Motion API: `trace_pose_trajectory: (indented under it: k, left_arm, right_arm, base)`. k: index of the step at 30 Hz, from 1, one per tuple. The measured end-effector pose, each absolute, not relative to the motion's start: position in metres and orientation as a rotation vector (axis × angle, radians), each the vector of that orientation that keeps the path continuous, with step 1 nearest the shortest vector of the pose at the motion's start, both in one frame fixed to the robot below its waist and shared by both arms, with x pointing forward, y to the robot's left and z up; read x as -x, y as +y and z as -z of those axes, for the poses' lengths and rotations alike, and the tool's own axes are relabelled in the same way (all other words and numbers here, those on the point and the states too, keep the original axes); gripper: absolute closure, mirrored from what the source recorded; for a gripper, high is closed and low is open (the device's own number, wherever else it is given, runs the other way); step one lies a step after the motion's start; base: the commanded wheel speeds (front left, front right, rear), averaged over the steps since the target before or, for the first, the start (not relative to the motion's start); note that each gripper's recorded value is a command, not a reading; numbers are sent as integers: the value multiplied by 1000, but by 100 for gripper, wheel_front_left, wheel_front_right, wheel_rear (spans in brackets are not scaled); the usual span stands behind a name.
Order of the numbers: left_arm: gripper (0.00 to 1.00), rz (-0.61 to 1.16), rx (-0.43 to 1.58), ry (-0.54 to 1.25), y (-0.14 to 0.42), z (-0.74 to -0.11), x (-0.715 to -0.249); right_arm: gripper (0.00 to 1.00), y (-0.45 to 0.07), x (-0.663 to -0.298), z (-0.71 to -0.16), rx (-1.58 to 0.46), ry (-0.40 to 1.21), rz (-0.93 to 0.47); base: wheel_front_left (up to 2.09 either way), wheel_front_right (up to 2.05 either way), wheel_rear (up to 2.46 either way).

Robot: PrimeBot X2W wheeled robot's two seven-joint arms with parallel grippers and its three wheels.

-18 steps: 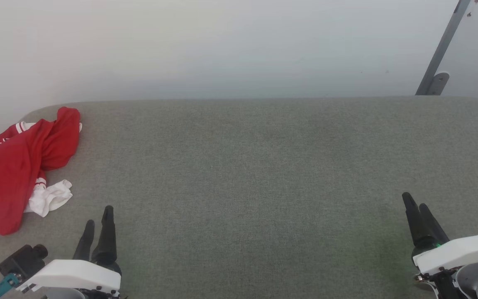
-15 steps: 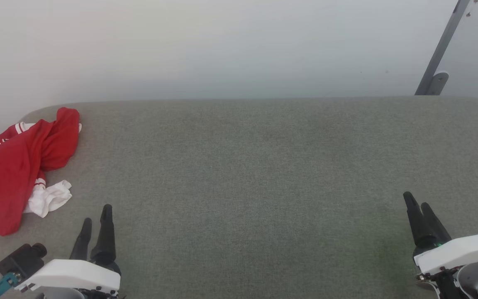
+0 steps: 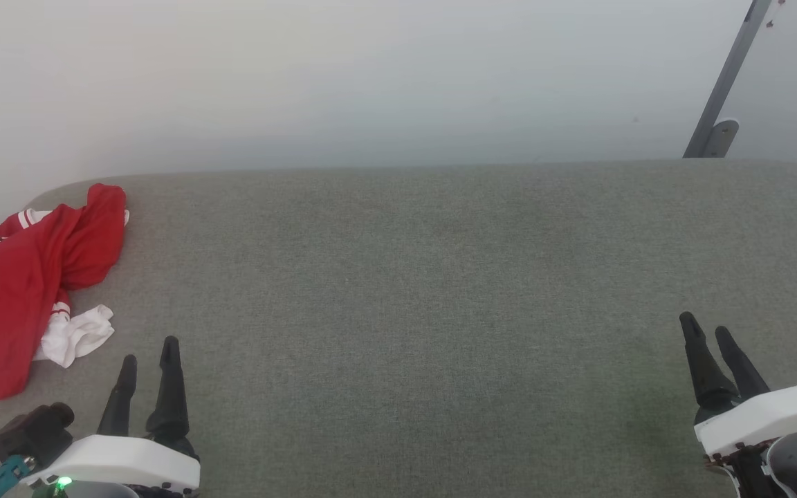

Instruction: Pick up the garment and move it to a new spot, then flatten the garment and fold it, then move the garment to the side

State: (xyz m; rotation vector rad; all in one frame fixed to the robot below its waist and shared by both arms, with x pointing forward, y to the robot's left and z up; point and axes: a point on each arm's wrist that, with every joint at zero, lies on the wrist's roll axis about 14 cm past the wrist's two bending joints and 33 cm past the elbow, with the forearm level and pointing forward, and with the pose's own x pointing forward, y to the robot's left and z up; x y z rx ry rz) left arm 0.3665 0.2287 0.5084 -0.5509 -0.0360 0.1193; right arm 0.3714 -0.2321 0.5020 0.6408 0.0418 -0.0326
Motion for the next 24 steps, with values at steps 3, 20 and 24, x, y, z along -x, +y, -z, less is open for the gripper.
trace_pose_trajectory:
  k: [3, 20, 24]
  left_arm:
    - [0, -113, 515, -53, 228, -513, -367]
    - [0, -80, 352, -105, 224, -525, -364]
    - [0, -74, 320, -115, 223, -527, -363]
  right_arm:
    - [0, -234, -371, -504, -612, 34, 33]
    - [0, -238, -371, -516, -461, 0, 16]
    - [0, -239, -371, -518, -427, -6, 13]
  base:
    - [0, 0, 0]
    - [0, 0, 0]
    - [0, 0, 0]
